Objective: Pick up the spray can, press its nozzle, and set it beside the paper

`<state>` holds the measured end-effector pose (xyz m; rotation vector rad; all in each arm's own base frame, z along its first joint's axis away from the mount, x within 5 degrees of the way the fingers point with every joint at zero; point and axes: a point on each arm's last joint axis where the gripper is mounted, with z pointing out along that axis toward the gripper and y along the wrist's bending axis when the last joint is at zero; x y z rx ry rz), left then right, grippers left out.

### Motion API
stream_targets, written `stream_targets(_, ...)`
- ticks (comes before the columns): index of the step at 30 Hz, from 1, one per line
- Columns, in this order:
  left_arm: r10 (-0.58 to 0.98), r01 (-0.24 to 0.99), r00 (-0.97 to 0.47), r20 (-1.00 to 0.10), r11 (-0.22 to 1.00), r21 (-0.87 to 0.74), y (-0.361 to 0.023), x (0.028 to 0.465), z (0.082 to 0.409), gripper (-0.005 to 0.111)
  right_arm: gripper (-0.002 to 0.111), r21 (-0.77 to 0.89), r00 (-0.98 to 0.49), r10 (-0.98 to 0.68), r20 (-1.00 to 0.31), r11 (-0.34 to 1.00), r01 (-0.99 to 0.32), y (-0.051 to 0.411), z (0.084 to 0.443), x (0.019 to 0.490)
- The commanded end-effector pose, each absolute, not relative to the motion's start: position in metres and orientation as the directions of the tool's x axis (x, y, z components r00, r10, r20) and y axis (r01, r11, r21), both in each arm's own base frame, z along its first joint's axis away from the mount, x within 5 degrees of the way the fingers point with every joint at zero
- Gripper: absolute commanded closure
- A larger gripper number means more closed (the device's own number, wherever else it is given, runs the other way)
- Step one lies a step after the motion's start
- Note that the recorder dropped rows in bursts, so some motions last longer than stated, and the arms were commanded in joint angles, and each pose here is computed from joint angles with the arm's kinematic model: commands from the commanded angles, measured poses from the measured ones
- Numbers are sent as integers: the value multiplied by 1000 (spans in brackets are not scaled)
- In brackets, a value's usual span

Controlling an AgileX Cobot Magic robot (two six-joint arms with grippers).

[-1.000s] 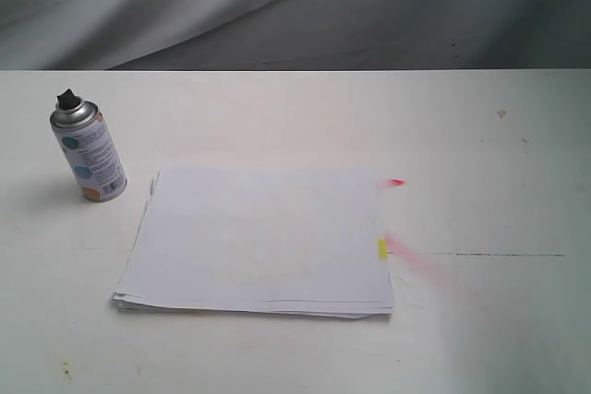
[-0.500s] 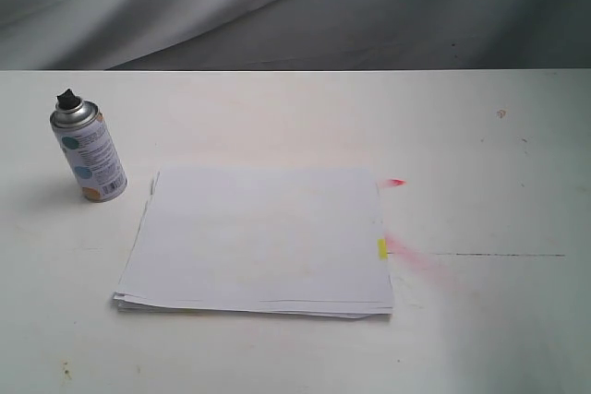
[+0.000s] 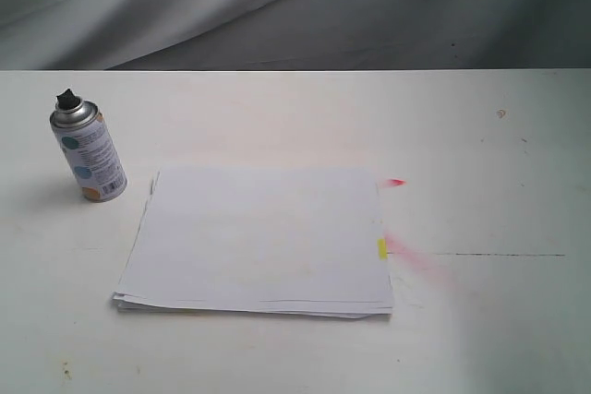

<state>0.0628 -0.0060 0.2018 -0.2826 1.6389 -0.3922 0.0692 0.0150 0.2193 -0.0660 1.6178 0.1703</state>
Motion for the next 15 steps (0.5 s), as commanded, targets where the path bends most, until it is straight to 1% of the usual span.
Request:
stream_targets(1, -407, 44, -110, -907, 909, -413, -6, 63, 200, 107, 108, 54, -139, 32, -990, 986, -157, 16, 209, 64)
stream_targets(3, -407, 44, -110, -907, 909, -413, -6, 63, 200, 107, 108, 109, -178, 94, -979, 991, -73, 10, 205, 64)
stream_targets(6, -407, 44, -110, -907, 909, -413, -6, 63, 200, 107, 108, 89, -163, 86, -983, 996, -13, 4, 206, 64)
stream_targets(8, -407, 44, -110, -907, 909, -413, -6, 63, 200, 107, 108, 68, -152, 69, -986, 998, 8, 2, 204, 65)
stream_targets(11, -407, 44, -110, -907, 909, -413, -6, 63, 200, 107, 108, 35, -183, 37, -982, 999, 15, 1, 192, 65)
stream_targets(15, -406, 44, -110, -907, 910, -412, -6, 63, 200, 107, 108, 19, -192, 21, -981, 1000, 13, 1, 191, 65)
